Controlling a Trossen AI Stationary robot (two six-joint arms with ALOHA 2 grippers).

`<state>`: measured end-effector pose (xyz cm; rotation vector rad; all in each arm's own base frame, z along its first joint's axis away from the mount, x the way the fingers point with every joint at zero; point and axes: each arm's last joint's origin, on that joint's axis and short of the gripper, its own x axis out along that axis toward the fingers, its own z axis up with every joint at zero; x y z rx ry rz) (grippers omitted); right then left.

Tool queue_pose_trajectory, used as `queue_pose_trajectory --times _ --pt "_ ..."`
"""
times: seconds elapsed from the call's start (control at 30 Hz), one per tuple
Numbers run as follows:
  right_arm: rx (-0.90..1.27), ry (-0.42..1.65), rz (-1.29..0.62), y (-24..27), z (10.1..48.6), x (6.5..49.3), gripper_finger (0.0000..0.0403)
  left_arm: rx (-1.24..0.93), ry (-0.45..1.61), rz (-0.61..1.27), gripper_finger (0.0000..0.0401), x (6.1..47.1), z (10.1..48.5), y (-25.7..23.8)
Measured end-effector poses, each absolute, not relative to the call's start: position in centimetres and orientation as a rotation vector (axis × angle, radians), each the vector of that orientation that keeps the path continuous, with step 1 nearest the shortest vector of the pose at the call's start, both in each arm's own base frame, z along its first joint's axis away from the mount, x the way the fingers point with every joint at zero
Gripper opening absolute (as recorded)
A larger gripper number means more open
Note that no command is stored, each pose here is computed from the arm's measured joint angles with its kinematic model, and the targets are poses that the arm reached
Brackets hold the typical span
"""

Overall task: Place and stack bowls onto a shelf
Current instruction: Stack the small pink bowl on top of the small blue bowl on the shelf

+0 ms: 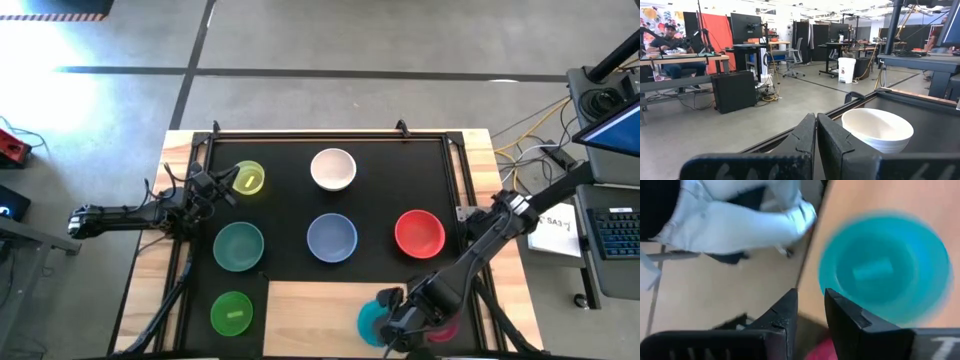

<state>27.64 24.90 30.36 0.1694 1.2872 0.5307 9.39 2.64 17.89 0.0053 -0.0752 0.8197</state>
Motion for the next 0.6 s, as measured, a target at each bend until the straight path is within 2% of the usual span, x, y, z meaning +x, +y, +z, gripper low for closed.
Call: queue_pose_trajectory --times 0.13,0.37,0.6 --pt "0.228 1.386 0.423 24.3 31.7 26.9 0.0079 0.005 -0.075 0.82 0.0 9.4 17.9 2.6" --pt "0.26 1.356 0.434 24.2 33.6 26.8 0.0077 0.005 -0.075 0.819 0.0 9.4 17.9 2.6" --pt "0.259 1.607 0.205 23.2 34.2 24.0 0.0077 0.005 -0.075 0.819 0.0 9.4 17.9 2.6"
